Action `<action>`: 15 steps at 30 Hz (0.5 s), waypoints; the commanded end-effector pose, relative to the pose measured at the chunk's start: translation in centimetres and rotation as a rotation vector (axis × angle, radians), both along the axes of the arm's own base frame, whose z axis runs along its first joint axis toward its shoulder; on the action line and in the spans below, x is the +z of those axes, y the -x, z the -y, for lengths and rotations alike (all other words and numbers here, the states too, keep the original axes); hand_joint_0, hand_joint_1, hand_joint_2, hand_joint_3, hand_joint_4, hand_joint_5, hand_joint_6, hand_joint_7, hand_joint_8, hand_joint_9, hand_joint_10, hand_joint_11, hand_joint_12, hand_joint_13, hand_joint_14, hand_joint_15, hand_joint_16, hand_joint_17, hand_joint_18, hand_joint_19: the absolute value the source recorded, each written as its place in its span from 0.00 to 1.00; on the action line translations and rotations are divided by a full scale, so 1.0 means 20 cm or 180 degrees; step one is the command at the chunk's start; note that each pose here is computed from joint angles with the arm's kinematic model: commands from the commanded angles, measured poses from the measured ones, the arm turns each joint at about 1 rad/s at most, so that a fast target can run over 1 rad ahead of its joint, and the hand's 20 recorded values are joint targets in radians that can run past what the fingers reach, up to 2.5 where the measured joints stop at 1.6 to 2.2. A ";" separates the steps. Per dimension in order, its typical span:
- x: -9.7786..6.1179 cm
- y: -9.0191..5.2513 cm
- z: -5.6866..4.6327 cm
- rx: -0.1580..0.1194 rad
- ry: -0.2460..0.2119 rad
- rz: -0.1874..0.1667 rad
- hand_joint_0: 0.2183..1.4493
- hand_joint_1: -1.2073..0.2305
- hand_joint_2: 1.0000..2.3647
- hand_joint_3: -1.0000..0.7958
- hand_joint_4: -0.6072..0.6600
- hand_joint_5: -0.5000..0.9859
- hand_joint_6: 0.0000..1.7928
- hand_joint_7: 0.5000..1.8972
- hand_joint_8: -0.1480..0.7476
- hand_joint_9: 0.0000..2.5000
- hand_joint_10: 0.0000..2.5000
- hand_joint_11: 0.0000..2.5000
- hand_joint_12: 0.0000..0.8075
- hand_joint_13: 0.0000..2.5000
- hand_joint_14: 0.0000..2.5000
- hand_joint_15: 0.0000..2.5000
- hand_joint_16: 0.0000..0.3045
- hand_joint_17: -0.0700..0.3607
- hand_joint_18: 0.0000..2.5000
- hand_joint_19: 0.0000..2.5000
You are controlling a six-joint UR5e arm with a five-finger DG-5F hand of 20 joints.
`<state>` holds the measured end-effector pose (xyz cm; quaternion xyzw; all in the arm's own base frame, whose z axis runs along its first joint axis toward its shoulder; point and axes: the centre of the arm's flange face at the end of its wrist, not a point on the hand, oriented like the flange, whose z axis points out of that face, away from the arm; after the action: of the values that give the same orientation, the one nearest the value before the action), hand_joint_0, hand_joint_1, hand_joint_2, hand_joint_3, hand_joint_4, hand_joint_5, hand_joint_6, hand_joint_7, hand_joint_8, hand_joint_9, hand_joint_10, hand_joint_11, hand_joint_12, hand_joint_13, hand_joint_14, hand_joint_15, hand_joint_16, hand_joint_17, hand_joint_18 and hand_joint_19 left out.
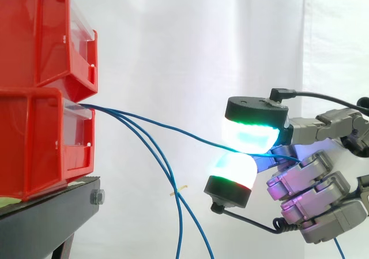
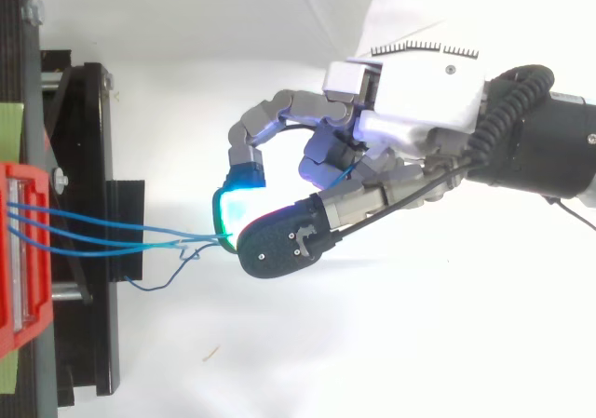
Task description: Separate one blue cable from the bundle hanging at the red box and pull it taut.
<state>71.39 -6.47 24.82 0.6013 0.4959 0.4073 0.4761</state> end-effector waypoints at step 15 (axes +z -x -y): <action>0.00 0.00 0.00 -0.0004 0.0000 0.0001 0.37 0.28 0.01 0.50 0.46 0.24 0.51 0.49 0.53 0.48 0.76 0.60 0.48 0.49 0.84 0.53 0.14 0.38 0.63 0.76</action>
<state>71.39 -6.47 24.82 0.6013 0.4960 0.4072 0.4761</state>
